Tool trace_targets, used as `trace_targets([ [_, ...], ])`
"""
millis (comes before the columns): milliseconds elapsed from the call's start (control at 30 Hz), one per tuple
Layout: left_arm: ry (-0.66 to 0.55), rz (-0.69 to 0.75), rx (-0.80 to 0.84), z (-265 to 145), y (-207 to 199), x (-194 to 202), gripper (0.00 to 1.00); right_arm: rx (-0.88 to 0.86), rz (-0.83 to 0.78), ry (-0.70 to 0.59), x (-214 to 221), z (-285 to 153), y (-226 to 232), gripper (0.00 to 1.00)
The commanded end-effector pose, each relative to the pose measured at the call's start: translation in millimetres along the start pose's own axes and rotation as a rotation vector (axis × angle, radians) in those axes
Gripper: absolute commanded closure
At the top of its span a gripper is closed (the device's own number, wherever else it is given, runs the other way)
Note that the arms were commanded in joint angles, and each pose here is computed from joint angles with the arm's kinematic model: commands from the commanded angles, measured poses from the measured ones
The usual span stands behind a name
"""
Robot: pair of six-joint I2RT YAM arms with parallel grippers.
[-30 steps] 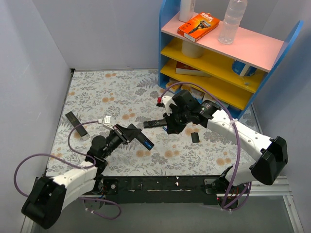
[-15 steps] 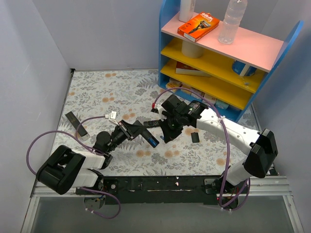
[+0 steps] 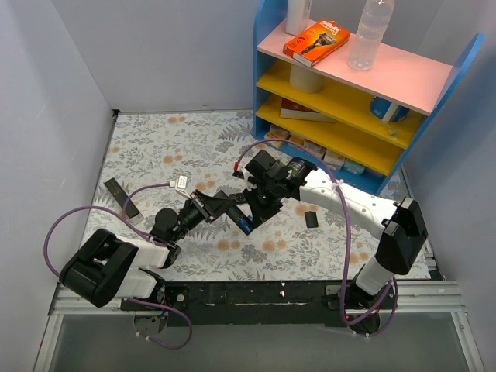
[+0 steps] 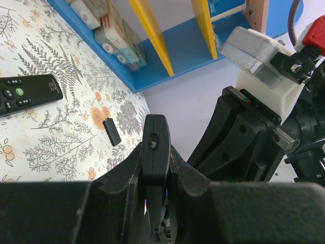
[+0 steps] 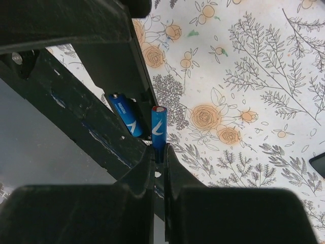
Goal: Load the batteries into the remote control
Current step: Load the battery into the remote control.
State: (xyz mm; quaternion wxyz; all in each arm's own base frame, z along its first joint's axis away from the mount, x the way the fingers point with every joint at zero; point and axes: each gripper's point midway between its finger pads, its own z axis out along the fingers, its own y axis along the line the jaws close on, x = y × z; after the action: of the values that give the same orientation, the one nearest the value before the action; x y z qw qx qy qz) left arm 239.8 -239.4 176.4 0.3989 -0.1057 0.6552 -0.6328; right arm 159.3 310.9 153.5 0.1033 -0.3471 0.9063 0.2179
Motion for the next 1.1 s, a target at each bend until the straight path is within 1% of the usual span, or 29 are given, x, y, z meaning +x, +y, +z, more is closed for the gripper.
trace_targets([
  [0,-0.032,0.006,0.067,6,-20,-8,1.0,-0.022,-0.011,-0.034,-14,-9,17,0.99],
  [367,-0.056,-0.023,0.019,7,-9,-11,1.0,0.016,-0.022,-0.034,-11,-14,17,0.99],
  [733,-0.045,-0.028,-0.012,10,-2,-9,1.0,0.004,-0.047,-0.061,-12,-25,23,0.99],
  [900,-0.042,-0.023,-0.007,12,-4,-8,1.0,-0.011,-0.056,-0.055,-11,-24,27,0.99],
  [1067,-0.038,-0.023,0.021,12,-10,-8,1.0,-0.005,-0.05,-0.011,-2,-16,24,0.99],
])
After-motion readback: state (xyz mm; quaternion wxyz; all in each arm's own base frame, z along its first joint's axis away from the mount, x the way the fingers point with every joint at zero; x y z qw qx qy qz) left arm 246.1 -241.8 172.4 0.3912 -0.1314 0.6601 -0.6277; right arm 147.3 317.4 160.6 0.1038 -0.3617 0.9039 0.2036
